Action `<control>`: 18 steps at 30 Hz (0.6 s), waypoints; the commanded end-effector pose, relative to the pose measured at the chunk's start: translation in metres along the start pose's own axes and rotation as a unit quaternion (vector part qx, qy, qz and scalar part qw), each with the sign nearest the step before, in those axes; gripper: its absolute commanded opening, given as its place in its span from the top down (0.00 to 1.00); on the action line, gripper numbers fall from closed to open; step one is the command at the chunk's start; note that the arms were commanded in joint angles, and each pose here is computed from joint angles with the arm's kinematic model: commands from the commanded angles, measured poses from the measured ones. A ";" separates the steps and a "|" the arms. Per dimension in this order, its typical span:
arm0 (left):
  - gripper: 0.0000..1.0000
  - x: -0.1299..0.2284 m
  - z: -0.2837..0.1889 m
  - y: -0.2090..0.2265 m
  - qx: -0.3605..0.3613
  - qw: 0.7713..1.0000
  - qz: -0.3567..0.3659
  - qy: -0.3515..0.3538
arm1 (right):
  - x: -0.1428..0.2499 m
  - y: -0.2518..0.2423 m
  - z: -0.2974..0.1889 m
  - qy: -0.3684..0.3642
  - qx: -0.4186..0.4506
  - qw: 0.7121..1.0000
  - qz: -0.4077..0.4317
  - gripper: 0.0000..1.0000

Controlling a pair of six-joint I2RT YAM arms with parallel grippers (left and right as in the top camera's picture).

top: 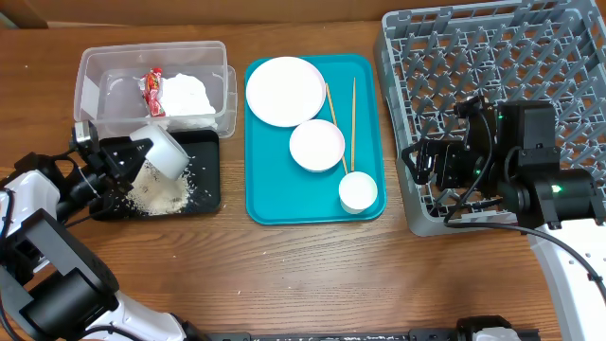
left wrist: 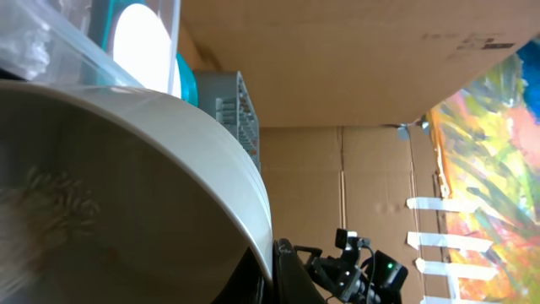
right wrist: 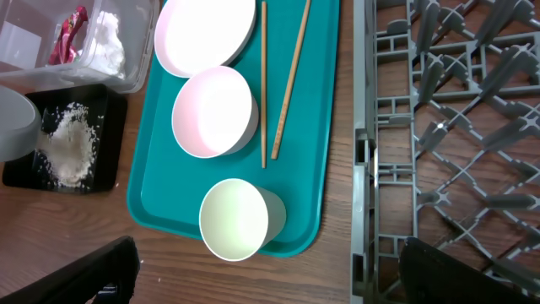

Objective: Sort waste into correct bins and load items into the dishwasher
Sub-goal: 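Tilt the bowl with the left gripper to pour rice onto the black tray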

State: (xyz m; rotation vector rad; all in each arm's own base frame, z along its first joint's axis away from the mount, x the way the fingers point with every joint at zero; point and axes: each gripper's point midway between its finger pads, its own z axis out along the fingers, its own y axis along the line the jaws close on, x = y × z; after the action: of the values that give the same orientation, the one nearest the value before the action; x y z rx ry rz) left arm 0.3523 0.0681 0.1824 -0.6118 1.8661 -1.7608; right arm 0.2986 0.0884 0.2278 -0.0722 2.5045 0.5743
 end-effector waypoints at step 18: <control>0.96 -0.009 0.000 -0.012 0.025 0.999 -0.032 -0.002 | -0.006 0.004 -0.003 -0.008 -0.005 1.000 -0.002 0.00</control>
State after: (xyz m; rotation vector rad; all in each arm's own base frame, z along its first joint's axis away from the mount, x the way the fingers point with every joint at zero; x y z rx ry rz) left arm 0.3594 0.0746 0.1721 -0.6507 1.9131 -1.7280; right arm 0.2987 0.0884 0.2277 -0.0720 2.5046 0.5738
